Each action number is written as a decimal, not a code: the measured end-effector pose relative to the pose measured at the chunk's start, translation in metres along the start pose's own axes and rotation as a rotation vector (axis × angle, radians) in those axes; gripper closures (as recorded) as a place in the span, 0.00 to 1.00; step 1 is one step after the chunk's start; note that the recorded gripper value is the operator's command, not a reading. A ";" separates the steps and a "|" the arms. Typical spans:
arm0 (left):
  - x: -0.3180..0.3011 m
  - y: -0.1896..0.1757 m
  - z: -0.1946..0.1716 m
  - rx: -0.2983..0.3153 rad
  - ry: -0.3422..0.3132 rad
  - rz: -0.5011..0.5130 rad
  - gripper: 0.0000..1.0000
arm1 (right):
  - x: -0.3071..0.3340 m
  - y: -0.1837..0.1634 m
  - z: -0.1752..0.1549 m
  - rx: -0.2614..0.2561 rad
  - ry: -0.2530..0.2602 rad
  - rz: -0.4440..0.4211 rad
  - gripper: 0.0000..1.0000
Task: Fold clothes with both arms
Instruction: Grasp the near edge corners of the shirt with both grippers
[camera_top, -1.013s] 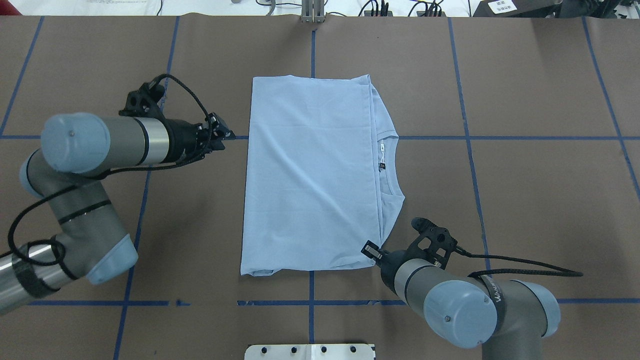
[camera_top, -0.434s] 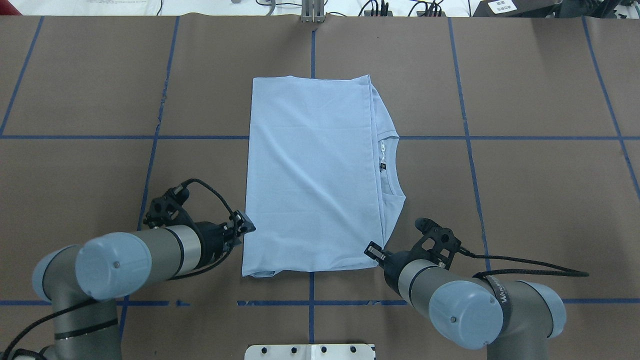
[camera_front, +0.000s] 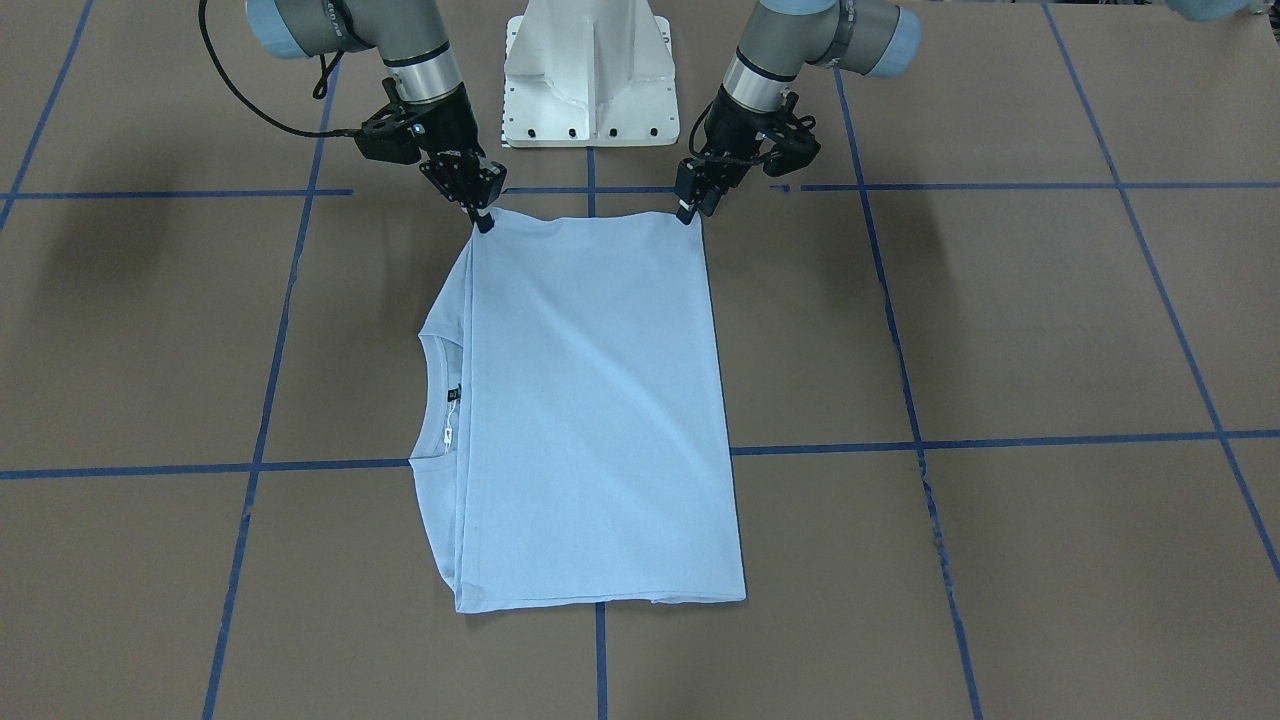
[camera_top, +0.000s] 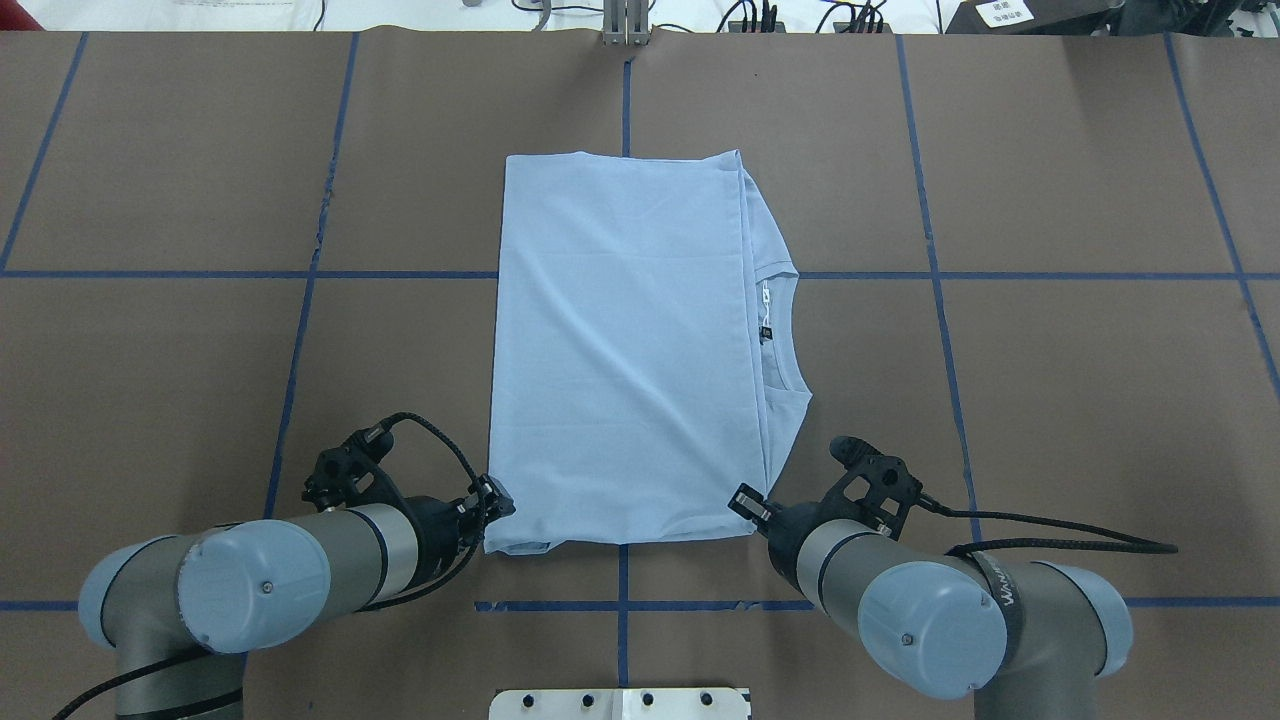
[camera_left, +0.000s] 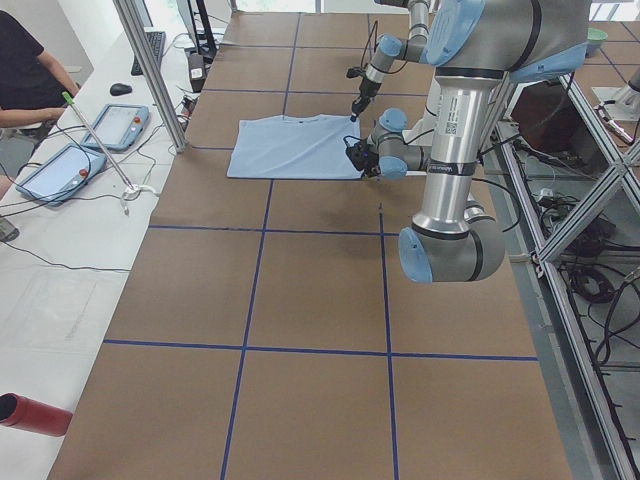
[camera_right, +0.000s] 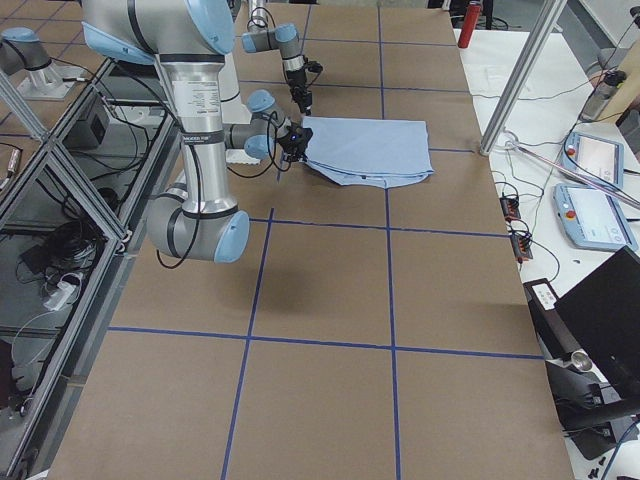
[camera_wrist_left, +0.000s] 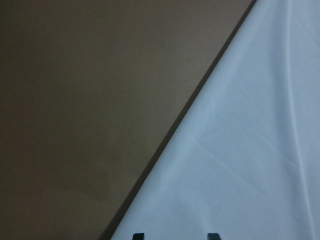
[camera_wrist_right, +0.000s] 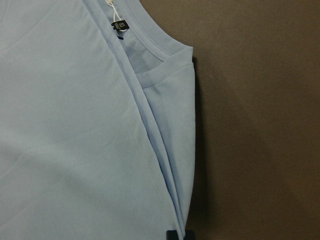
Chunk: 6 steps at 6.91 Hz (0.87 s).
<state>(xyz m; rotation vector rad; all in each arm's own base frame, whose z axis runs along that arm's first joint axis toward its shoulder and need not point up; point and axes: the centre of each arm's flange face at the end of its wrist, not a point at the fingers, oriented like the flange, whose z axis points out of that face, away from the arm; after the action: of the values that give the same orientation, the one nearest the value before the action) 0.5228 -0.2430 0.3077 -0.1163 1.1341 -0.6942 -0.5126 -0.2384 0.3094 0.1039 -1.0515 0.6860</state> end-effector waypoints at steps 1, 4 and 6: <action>-0.003 0.004 0.002 -0.005 -0.007 0.004 0.47 | 0.000 0.000 0.000 0.000 0.000 0.000 1.00; -0.004 0.011 0.007 -0.010 -0.016 0.009 0.48 | 0.001 0.000 0.001 0.001 0.002 -0.001 1.00; -0.009 0.009 0.014 -0.004 -0.030 0.012 0.54 | 0.001 0.000 0.001 0.001 0.003 -0.001 1.00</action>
<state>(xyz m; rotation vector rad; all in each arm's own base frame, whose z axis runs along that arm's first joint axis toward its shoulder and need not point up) 0.5374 -0.2346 0.3168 -0.1227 1.1069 -0.6780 -0.5132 -0.2381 0.3113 0.1044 -1.0477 0.6853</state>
